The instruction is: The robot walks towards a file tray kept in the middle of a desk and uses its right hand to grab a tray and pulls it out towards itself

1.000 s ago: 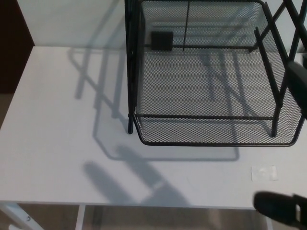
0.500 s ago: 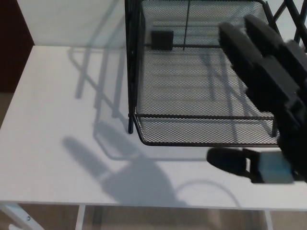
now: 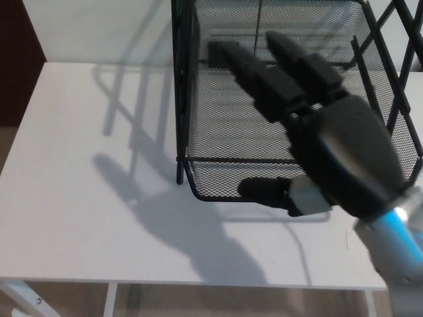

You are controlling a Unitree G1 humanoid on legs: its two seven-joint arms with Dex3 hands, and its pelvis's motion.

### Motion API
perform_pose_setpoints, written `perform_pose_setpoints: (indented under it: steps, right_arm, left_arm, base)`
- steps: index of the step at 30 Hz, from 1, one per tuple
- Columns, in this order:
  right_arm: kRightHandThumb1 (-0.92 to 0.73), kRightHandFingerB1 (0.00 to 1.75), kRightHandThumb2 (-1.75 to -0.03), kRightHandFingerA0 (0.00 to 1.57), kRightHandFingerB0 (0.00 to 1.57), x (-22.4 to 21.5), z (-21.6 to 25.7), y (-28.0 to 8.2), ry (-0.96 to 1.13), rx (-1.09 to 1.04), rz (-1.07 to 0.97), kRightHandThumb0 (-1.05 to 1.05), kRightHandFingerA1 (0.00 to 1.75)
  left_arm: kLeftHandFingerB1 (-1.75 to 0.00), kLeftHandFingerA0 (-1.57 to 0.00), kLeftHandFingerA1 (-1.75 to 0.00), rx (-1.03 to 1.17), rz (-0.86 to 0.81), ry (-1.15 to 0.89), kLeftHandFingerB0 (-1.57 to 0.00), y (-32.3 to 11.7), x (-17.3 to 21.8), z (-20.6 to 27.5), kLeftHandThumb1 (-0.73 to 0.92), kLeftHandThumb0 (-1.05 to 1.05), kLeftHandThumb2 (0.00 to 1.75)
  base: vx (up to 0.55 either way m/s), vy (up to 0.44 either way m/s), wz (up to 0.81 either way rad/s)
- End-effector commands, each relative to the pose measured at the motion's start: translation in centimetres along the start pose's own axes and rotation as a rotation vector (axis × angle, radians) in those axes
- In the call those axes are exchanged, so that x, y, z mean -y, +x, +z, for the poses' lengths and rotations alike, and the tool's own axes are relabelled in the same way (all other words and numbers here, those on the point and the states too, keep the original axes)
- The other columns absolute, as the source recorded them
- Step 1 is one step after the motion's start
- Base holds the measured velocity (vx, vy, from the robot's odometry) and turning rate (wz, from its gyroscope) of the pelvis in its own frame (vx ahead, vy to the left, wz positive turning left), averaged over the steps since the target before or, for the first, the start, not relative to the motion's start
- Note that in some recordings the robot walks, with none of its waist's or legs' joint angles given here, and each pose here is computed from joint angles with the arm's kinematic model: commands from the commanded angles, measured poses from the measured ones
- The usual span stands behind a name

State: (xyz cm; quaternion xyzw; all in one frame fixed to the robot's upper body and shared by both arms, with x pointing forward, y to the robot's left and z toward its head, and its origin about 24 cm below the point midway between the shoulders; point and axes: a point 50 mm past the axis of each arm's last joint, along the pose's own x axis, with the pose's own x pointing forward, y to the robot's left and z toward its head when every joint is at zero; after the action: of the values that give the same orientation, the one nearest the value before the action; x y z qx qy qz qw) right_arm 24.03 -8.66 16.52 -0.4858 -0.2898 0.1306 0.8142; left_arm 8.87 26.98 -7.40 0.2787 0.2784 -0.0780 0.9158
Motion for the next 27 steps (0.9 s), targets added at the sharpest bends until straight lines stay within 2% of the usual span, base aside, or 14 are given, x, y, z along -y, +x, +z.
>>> perform_pose_setpoints:
  steps: [1, 6, 7, 9, 14, 20, 23, 27]
  right_arm:
    - [-0.39, 0.13, -0.71, 0.00, 0.10, -5.5, -4.5, 1.3, -0.310, -0.477, 0.342, -0.59, 0.08]
    - [-0.41, 0.14, -0.72, 0.00, 0.10, -6.0, -4.2, 0.8, -0.307, -0.483, 0.372, -0.63, 0.05]
    - [-0.41, 0.16, -0.72, 0.00, 0.05, -6.0, -4.1, 0.7, -0.298, -0.480, 0.372, -0.62, 0.07]
    - [-0.40, 0.16, -0.71, 0.00, 0.08, -6.0, -3.8, 0.5, -0.275, -0.487, 0.376, -0.61, 0.06]
    - [-0.41, 0.06, -0.72, 0.00, 0.06, -5.7, -3.1, 0.4, -0.287, -0.482, 0.368, -0.65, 0.05]
    - [-0.42, 0.09, -0.73, 0.00, 0.06, -4.0, -1.3, 0.7, -0.285, -0.441, 0.307, -0.66, 0.07]
    - [-0.45, 0.04, -0.79, 0.00, 0.02, -2.9, -0.3, 0.8, -0.281, -0.417, 0.292, -0.75, 0.06]
    - [-0.44, 0.05, -0.77, 0.00, 0.03, -2.3, 0.2, 0.5, -0.280, -0.410, 0.291, -0.72, 0.07]
  left_arm:
    - [-0.38, -0.49, -0.44, -0.037, -0.072, 0.094, -0.41, -0.3, -1.5, -0.2, 0.55, -0.11, 0.56]
    - [-0.38, -0.47, -0.44, -0.034, -0.077, 0.100, -0.40, -0.4, -1.6, -0.2, 0.54, -0.15, 0.58]
    - [-0.38, -0.47, -0.43, -0.036, -0.078, 0.097, -0.39, -0.3, -1.6, -0.1, 0.54, -0.15, 0.58]
    - [-0.38, -0.48, -0.44, -0.037, -0.084, 0.096, -0.40, -0.4, -1.5, -0.1, 0.54, -0.13, 0.57]
    - [-0.37, -0.49, -0.43, -0.037, -0.089, 0.102, -0.40, -0.5, -1.5, -0.1, 0.55, -0.10, 0.56]
    - [-0.38, -0.48, -0.44, -0.031, -0.093, 0.115, -0.40, -0.6, -1.6, -0.1, 0.53, -0.13, 0.56]
    - [-0.39, -0.49, -0.44, -0.030, -0.092, 0.125, -0.40, -0.5, -1.6, -0.1, 0.52, -0.16, 0.57]
    - [-0.39, -0.49, -0.44, -0.031, -0.094, 0.117, -0.41, -0.8, -1.4, -0.2, 0.52, -0.14, 0.56]
  base:
    - [0.00, 0.000, 0.00]
    - [0.00, 0.000, 0.00]
    - [0.00, 0.000, 0.00]
    - [0.00, 0.000, 0.00]
    - [0.00, 0.000, 0.00]
    - [0.00, 0.000, 0.00]
    - [0.00, 0.000, 0.00]
    - [0.00, 0.000, 0.00]
